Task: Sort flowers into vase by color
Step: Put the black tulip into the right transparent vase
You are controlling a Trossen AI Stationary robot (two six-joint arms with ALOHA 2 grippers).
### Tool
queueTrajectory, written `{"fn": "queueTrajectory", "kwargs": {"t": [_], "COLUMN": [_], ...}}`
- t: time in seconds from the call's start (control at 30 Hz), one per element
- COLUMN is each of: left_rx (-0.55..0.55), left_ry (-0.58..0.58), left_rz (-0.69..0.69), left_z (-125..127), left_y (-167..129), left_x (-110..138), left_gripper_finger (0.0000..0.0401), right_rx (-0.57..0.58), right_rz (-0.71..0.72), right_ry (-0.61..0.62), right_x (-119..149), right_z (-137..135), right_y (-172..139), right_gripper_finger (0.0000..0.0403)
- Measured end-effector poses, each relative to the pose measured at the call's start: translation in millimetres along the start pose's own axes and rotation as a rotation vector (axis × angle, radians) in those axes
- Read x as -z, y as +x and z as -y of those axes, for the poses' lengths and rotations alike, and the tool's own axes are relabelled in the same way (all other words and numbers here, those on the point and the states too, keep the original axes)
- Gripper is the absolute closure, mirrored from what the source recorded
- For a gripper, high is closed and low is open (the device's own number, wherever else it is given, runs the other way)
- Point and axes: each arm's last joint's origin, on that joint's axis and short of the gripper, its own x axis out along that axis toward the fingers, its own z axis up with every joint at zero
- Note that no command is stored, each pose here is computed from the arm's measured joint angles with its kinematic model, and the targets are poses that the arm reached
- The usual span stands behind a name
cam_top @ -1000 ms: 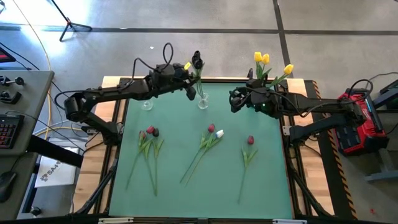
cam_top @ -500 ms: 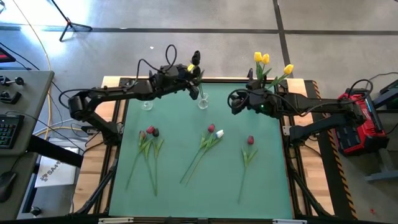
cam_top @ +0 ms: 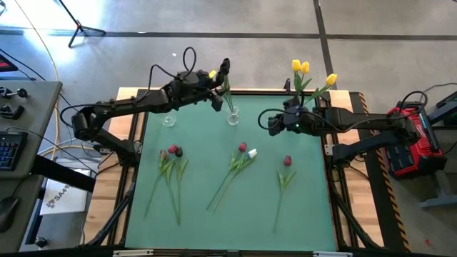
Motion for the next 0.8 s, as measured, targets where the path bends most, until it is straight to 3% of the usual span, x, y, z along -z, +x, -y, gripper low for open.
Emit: {"fn": "queueTrajectory", "kwargs": {"t": [0.33,0.63,0.8], "left_rx": [-0.014,-0.032,-0.039], "left_ry": [-0.002,0.004,-0.015], "left_rz": [-0.115,-0.218,-0.299], "left_z": [-4,-9,-10], "left_y": [-28,-67,-78], "left_x": [-1,-3,11], "left_gripper_finger": [0.023,0.023,0.023], "right_rx": [-0.031,-0.064,-0.08], "right_rz": [-0.186,-0.199,-0.247], "right_ry": [0.036,0.063,0.085], "right_x": [26,41,54], "right_z": [9,10,9], "right_y": [17,33,50], "right_gripper_finger": [0.0226,0.0226,0.0226]}}
